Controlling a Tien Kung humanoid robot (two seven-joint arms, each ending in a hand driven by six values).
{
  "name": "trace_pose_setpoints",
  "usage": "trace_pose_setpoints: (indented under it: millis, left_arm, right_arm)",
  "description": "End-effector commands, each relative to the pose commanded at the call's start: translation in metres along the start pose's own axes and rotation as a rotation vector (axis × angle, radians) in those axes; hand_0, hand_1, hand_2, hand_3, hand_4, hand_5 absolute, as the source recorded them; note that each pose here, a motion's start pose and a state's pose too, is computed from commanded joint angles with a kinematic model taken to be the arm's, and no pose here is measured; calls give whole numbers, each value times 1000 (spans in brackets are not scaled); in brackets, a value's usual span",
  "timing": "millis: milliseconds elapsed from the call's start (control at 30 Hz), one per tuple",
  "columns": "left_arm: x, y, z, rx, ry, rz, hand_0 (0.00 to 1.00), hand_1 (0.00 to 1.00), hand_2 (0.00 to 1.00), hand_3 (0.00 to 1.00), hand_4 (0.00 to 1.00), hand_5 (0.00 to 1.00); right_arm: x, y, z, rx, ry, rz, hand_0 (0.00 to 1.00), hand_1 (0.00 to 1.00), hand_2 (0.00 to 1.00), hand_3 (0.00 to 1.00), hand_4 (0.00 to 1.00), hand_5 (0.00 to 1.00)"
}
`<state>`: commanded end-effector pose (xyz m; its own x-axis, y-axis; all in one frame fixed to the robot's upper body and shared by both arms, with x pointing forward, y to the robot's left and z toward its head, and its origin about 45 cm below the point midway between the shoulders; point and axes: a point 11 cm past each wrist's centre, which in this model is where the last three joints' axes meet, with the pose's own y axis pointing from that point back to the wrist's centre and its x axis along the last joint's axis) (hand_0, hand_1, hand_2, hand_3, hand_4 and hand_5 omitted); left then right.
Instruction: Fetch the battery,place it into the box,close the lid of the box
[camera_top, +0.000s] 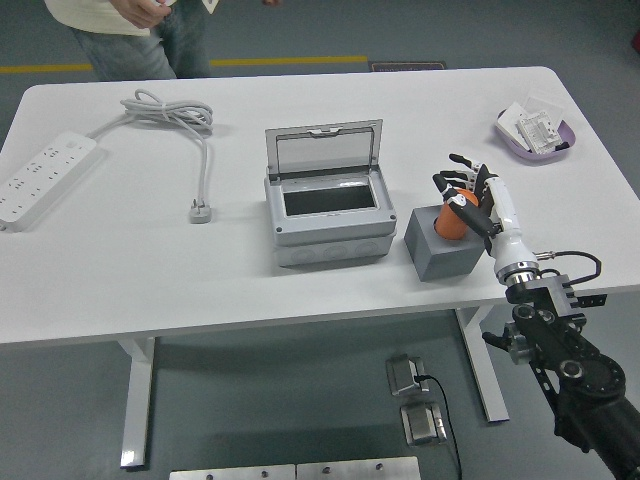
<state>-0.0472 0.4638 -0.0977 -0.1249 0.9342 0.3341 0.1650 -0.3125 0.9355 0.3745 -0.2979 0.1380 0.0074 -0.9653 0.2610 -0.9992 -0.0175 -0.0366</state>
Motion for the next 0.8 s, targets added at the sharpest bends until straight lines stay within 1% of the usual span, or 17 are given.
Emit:
trace_pose_setpoints:
  millis: [33, 67, 233, 267, 433, 467, 633, 667, 800]
  left_arm:
    - [0, 0, 0, 0, 0, 0, 639, 671, 690, 663, 714, 238]
    - [0, 0, 0, -1, -1, 0, 636, 671, 689, 662, 714, 239]
    - [1, 0, 2, -3, -3, 2, 636, 671, 689, 662, 714, 239]
    - [1, 0, 2, -3, -4, 2, 635, 671, 689, 663, 714, 239]
    - [0, 0, 2, -3, -6, 1, 635, 671, 689, 663, 714, 239]
    - [0, 0, 2, -2, -7, 1, 635, 672, 688, 662, 712, 235]
    - [1, 0, 2, -1, -8, 2, 635, 672, 688, 662, 712, 235]
    - [1, 0, 2, -1, -8, 2, 634, 672, 688, 663, 711, 230]
    - [1, 0, 2, -2, -7, 2, 634, 672, 688, 663, 711, 230]
  right_arm:
    - [-1, 0, 0, -2, 6, -5, 501, 647, 653, 785, 886, 501]
    - [-1, 0, 1, -4, 12, -10, 521, 648, 652, 786, 759, 242]
    - [-4, 1, 1, -10, 30, -24, 521, 648, 652, 786, 759, 242]
    - [-4, 1, 1, -12, 32, -26, 603, 671, 659, 806, 559, 16]
    - [-6, 2, 3, -19, 32, -36, 603, 671, 659, 806, 559, 16]
    - [-7, 2, 3, -20, 31, -39, 710, 729, 737, 840, 544, 2]
    - [-8, 3, 5, -27, 27, -44, 710, 729, 737, 840, 544, 2]
    - [-9, 3, 5, -28, 26, -44, 733, 742, 758, 837, 534, 2]
    - [-9, 4, 6, -33, 16, -45, 733, 742, 758, 837, 534, 2]
